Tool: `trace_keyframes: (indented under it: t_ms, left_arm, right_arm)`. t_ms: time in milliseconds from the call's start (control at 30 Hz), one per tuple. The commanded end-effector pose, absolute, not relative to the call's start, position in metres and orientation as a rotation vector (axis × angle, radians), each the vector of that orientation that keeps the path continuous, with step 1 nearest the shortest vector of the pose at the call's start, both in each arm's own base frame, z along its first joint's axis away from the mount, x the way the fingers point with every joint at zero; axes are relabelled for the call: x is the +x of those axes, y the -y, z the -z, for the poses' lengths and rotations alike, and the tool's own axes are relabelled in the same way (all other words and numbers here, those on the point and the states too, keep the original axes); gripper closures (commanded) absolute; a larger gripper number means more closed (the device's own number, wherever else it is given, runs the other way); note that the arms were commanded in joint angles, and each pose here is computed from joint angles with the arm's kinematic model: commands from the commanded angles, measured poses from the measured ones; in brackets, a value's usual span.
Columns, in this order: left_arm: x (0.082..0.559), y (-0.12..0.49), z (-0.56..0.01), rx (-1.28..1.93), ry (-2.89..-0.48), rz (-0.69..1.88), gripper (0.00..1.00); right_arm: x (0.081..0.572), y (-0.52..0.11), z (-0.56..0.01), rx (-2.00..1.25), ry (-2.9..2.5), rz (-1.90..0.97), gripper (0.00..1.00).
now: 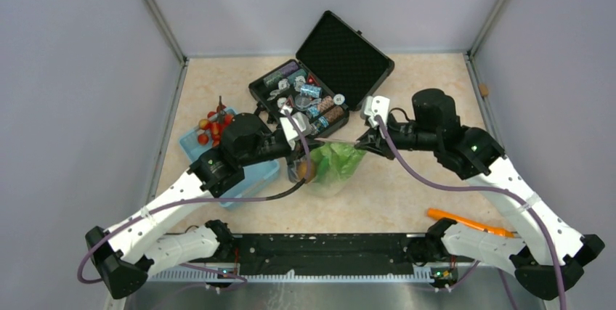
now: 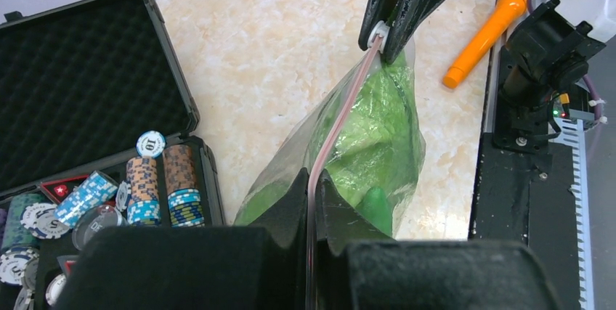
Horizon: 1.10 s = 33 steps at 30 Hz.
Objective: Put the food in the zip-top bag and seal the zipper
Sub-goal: Zip the zipper food storage bag at the center of the board.
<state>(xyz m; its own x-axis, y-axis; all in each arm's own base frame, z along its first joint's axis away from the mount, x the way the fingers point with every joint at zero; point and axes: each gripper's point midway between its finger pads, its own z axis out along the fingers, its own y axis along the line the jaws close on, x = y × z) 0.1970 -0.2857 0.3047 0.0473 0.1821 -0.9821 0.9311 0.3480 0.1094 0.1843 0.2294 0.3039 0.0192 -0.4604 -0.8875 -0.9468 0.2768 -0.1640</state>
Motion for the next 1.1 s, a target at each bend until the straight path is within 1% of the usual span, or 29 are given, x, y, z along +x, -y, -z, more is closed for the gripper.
trace_keyframes:
  t_ms: [0, 33, 67, 100, 133, 167, 367, 467, 500, 567, 600, 700, 733, 800, 900, 1000, 1067]
  left_arm:
    - [0.219, 0.259, -0.318, 0.986, -1.424, 0.682, 1.00]
    - [0.214, 0.264, -0.320, 1.004, -1.403, 0.720, 1.00]
    - [0.210, 0.268, -0.321, 1.020, -1.390, 0.753, 1.00]
    - [0.208, 0.272, -0.320, 1.033, -1.386, 0.771, 1.00]
    - [0.208, 0.273, -0.318, 1.045, -1.391, 0.774, 1.00]
    - [0.209, 0.274, -0.316, 1.053, -1.398, 0.770, 1.00]
    - [0.207, 0.276, -0.313, 1.081, -1.397, 0.785, 1.00]
    - [0.206, 0.280, -0.315, 1.095, -1.389, 0.801, 1.00]
    - [0.205, 0.281, -0.319, 1.100, -1.378, 0.810, 1.00]
    - [0.203, 0.284, -0.324, 1.107, -1.364, 0.825, 1.00]
    - [0.203, 0.284, -0.326, 1.108, -1.359, 0.826, 1.00]
    - [0.203, 0.284, -0.328, 1.108, -1.353, 0.819, 1.00]
    - [0.203, 0.284, -0.328, 1.110, -1.352, 0.823, 1.00]
    - [0.201, 0.284, -0.329, 1.112, -1.348, 0.831, 1.00]
    - [0.200, 0.284, -0.328, 1.114, -1.351, 0.835, 1.00]
    - [0.198, 0.285, -0.329, 1.121, -1.345, 0.842, 1.00]
    - [0.197, 0.285, -0.329, 1.125, -1.342, 0.846, 1.00]
  right_arm:
    - [0.177, -0.192, -0.284, -1.300, -1.750, -0.553, 1.00]
    - [0.182, -0.197, -0.287, -1.268, -1.746, -0.564, 0.92]
    - [0.185, -0.201, -0.293, -1.226, -1.742, -0.583, 0.78]
    - [0.186, -0.204, -0.300, -1.200, -1.723, -0.604, 0.34]
    - [0.185, -0.205, -0.306, -1.185, -1.700, -0.617, 0.09]
    - [0.185, -0.206, -0.314, -1.165, -1.670, -0.619, 0.04]
    - [0.181, -0.189, -0.328, -1.118, -1.601, -0.534, 0.04]
    - [0.190, -0.188, -0.323, -1.071, -1.606, -0.505, 0.11]
    - [0.193, -0.190, -0.323, -1.058, -1.609, -0.512, 0.14]
    - [0.194, -0.201, -0.330, -1.056, -1.580, -0.564, 0.28]
    - [0.193, -0.206, -0.333, -1.062, -1.561, -0.594, 0.33]
    - [0.183, -0.222, -0.331, -1.151, -1.478, -0.683, 0.36]
    - [0.183, -0.225, -0.327, -1.177, -1.461, -0.689, 0.36]
    - [0.190, -0.227, -0.318, -1.183, -1.476, -0.674, 0.30]
    - [0.188, -0.231, -0.305, -1.242, -1.485, -0.690, 0.28]
    - [0.199, -0.233, -0.295, -1.241, -1.473, -0.654, 0.21]
    - [0.206, -0.232, -0.292, -1.226, -1.474, -0.624, 0.20]
